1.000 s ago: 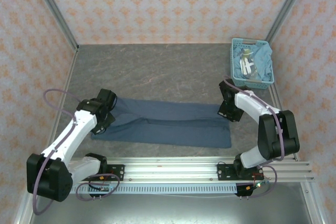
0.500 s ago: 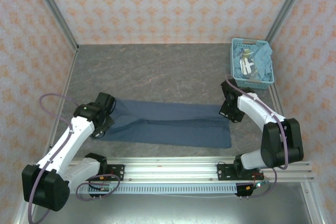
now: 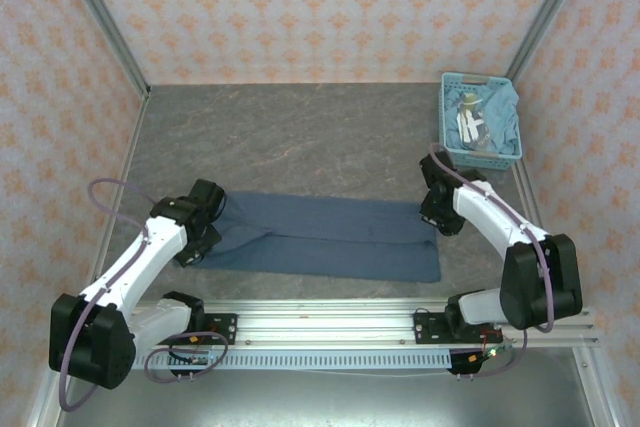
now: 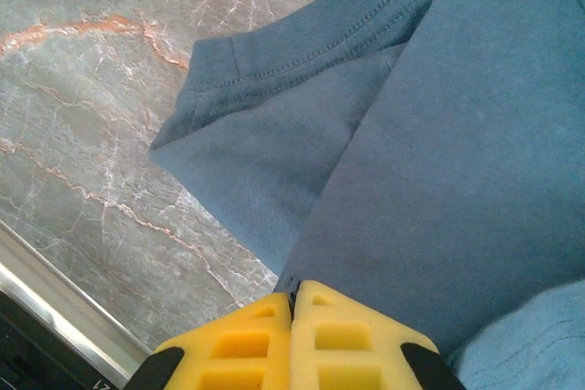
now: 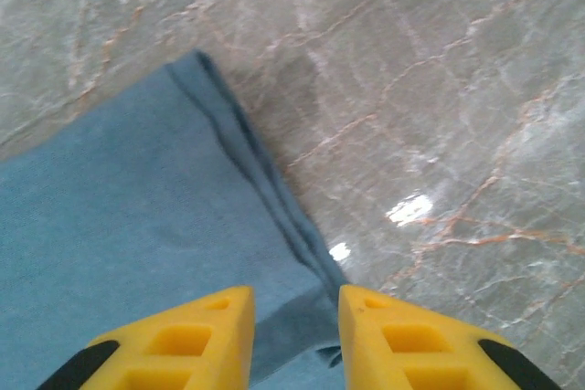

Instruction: Fold and stack the t-shirts

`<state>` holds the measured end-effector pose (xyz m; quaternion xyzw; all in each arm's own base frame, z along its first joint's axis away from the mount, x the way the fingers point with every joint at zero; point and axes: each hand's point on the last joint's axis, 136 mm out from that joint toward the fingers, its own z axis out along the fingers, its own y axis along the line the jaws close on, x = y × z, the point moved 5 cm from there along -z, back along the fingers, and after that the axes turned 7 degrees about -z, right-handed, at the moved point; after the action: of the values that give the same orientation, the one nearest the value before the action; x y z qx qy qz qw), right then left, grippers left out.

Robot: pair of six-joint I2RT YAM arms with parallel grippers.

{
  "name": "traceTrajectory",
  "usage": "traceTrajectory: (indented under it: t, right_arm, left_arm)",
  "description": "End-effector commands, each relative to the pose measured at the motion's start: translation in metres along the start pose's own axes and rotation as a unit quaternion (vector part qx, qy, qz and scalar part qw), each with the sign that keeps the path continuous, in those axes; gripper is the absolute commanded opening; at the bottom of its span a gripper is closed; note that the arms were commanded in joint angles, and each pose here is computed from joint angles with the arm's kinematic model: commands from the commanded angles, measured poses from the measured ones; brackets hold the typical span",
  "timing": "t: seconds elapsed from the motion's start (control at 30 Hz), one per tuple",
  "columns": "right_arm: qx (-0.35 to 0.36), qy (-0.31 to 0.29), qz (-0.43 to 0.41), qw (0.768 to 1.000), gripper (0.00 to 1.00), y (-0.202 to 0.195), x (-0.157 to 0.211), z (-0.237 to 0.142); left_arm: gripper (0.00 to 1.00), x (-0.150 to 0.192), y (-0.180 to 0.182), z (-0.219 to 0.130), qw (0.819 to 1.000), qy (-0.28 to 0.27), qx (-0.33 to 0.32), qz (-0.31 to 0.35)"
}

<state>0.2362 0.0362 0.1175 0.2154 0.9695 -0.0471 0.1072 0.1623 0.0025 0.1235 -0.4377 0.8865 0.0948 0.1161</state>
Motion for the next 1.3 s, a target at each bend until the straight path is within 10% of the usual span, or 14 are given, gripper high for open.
traceTrajectory:
  t: [0.0,0.93,1.27]
  right_arm:
    - [-0.021,-0.007,0.005,1.0,0.29,0.011,-0.002,-0.004]
    - [0.038,0.043,-0.025,0.998,0.24,0.022,-0.007,0.043]
    - [0.028,0.045,-0.033,0.998,0.25,0.026,-0.01,0.04]
  left_arm:
    - [0.0,0.002,0.002,0.004,1.0,-0.005,-0.01,0.007]
    - [0.0,0.049,-0.025,-0.034,0.996,0.019,0.08,0.023]
    - [0.0,0.026,-0.015,-0.027,0.998,-0.048,0.014,0.05]
